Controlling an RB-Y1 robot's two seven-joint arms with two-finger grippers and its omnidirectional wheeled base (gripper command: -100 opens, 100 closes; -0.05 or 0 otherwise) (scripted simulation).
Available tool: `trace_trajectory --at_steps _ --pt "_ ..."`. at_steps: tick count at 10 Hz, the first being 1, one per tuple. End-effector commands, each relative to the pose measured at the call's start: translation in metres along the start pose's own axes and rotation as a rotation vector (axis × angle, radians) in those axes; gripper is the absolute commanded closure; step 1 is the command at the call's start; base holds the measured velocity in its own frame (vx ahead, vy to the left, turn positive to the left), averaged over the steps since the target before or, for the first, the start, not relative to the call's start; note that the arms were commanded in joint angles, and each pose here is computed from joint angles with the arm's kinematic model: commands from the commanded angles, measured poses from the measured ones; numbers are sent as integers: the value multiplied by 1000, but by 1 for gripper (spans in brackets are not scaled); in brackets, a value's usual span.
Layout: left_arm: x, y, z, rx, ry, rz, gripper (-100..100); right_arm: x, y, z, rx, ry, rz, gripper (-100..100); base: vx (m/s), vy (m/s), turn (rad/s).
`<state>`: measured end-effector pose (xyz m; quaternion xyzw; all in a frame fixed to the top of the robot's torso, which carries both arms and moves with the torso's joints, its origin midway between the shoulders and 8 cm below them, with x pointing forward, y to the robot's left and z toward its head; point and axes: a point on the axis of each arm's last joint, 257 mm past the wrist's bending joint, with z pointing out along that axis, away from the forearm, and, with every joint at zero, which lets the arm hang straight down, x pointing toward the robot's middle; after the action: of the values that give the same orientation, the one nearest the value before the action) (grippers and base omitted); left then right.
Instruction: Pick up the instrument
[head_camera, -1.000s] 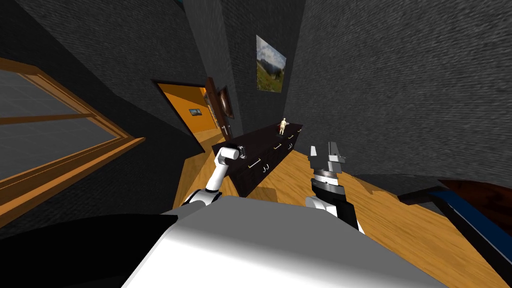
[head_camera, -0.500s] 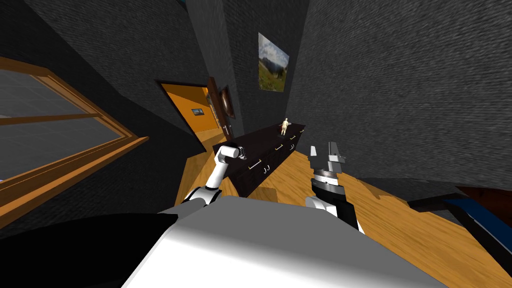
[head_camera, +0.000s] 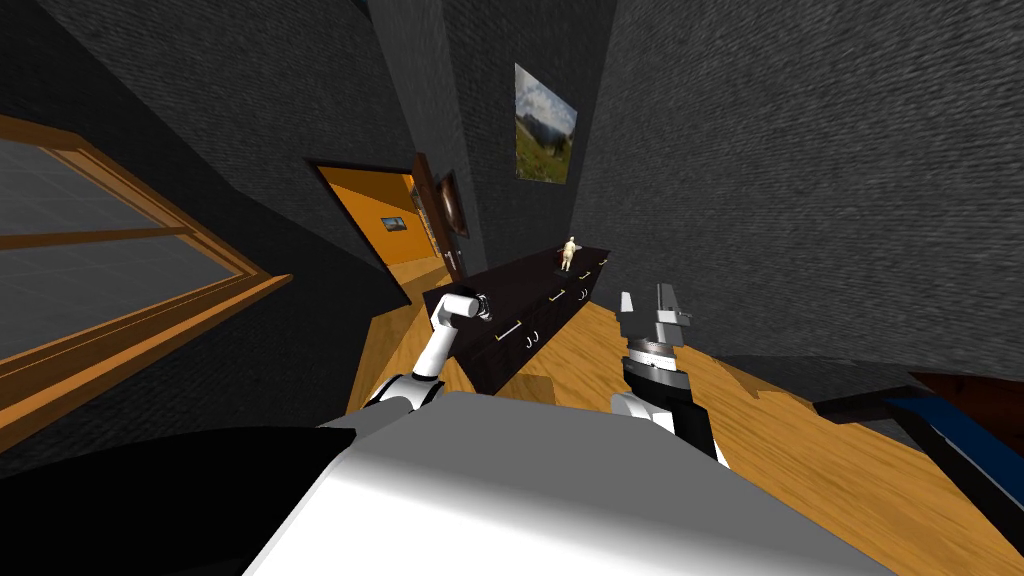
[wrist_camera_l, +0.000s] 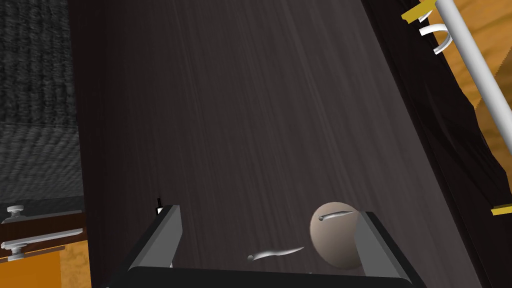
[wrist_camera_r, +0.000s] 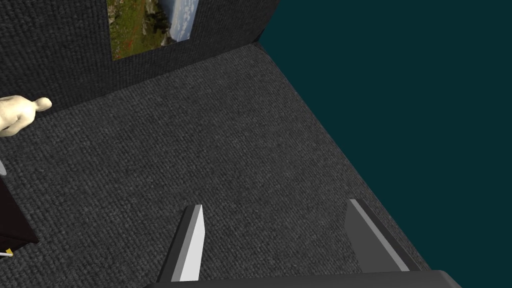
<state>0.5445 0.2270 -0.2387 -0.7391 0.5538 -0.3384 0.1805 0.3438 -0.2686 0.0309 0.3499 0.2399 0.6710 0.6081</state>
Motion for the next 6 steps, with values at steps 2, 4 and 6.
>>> trace_trajectory --at_steps 2,4,6 --pt "0 0 0 0 0 0 100 0 0 0 0 0 0 0 0 0 0" --pt "0 0 0 0 0 0 100 0 0 0 0 0 0 0 0 0 0" --pt "0 0 0 1 0 0 0 0 0 0 0 0 0 0 0 0 0"
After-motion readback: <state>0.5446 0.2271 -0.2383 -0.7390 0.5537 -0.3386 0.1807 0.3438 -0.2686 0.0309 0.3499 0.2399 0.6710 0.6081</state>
